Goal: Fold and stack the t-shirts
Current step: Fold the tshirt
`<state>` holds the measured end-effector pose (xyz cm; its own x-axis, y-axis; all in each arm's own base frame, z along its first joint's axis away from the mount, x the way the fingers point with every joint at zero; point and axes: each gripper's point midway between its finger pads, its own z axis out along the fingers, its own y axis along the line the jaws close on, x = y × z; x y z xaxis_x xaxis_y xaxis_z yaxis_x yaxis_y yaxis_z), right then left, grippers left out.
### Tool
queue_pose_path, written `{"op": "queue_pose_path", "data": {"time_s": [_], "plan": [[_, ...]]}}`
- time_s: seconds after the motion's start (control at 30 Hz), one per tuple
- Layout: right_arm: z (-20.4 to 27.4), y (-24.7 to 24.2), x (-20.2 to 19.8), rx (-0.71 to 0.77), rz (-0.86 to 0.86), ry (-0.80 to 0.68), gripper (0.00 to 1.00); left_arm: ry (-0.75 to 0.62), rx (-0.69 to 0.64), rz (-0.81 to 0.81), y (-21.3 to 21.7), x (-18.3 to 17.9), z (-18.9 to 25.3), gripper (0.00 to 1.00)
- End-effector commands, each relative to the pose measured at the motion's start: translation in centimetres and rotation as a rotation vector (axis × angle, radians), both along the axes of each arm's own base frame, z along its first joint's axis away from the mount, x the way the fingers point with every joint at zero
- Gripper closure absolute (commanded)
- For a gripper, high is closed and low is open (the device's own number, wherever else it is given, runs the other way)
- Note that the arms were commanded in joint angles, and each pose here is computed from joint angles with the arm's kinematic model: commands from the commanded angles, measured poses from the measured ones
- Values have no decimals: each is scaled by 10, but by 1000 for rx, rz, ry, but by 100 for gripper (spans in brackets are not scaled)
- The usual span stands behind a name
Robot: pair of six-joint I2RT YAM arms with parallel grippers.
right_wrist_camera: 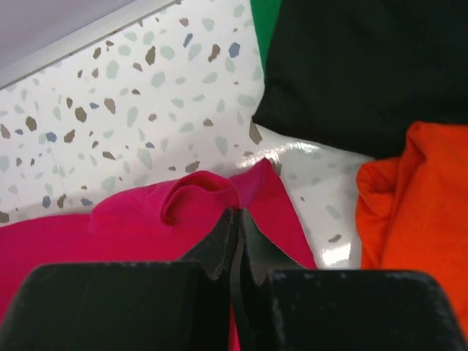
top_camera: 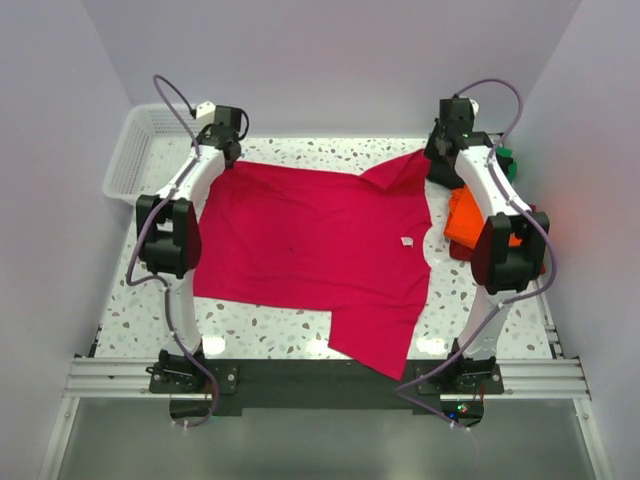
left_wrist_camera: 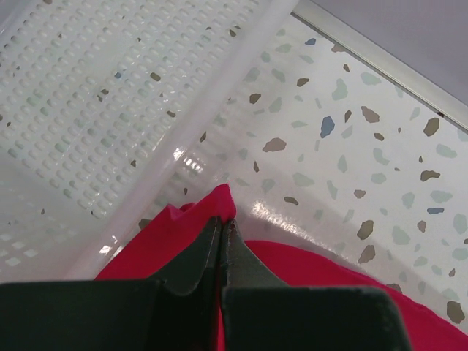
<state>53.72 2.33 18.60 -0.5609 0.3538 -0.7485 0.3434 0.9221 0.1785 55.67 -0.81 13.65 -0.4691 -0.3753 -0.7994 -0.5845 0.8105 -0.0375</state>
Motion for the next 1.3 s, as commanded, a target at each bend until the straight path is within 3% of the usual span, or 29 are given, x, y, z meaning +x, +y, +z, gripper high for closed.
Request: {"op": "queue_pose_path", "data": {"time_s": [0.0,0.63,1.2,1.27], "plan": [[22,-13,-35,-18,-54,-15,100,-60,0,76,9,-17,32,100],[46,-26,-125,-31,-94,-35,100,13,13,106,18,-63,23,100],[0,-1,-197,93,-50,90,100,134,33,174,30,-109,-11,100],[-14,6,-207,99,-28,129,100,172,29,170,28,-113,-25,90]]}}
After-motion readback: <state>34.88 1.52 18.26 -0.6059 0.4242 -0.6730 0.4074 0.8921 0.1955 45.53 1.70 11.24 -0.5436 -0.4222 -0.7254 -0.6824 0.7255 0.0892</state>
